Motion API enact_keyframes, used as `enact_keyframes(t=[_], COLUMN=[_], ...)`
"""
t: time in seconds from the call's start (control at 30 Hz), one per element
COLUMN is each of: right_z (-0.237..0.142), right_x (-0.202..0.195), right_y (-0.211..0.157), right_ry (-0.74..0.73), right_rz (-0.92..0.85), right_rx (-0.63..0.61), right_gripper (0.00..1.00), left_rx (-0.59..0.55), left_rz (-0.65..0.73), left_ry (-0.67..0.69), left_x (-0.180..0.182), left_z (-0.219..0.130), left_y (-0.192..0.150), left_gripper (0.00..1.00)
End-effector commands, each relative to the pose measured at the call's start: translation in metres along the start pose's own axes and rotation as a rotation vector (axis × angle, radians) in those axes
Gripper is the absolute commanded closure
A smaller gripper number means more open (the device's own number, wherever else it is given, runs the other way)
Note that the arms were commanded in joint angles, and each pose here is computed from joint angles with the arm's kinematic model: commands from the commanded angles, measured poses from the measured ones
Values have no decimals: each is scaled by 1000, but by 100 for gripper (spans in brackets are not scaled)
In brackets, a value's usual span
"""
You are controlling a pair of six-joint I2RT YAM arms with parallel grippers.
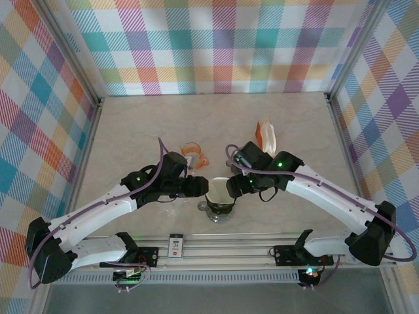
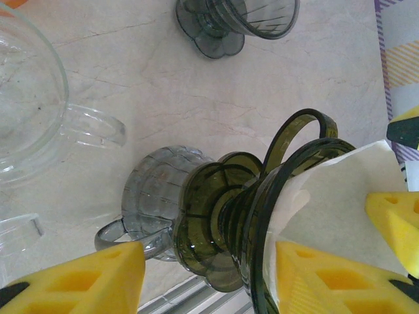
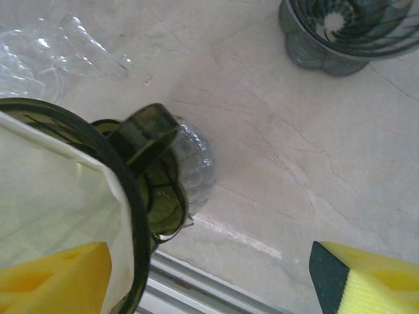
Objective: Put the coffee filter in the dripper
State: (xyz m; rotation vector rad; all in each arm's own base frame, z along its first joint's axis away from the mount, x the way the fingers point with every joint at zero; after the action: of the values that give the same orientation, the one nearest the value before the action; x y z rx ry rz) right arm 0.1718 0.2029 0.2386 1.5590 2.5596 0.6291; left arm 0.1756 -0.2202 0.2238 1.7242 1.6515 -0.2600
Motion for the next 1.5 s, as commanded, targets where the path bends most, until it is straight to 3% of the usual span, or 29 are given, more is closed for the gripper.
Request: enact_keyframes(t=[0.0, 0.57, 1.47], right_z=[-12, 38, 82], right_x=[12, 29, 15], right_y=[14, 13, -4], right_ry=[94, 39, -61], right_rz=[-47, -143, -116], right_rx=[-75, 82, 160], right_gripper=[17, 14, 14], left_rx=[-14, -14, -22], left_rz=[19, 8, -7], left_ry=[-18, -24, -63], left_x=[-9, -8, -10], left_z=[-8, -4, -3], left_y=[4, 3, 2], left_gripper=[46, 46, 44])
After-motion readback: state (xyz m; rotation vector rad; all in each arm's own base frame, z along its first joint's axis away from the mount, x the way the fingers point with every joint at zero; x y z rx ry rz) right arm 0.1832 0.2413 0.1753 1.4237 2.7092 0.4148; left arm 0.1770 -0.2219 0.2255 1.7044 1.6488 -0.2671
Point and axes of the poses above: each hand's point on the last joint's axis, 136 mm out from that joint toward the fingers, its own z axis out along the fingers, its own x axis along the line the jaws close on, y = z × x, the point moved 6 cm from there along -z, back along the fingers, and after that the axes turned 4 degrees about -z, right-handed, at the moved point
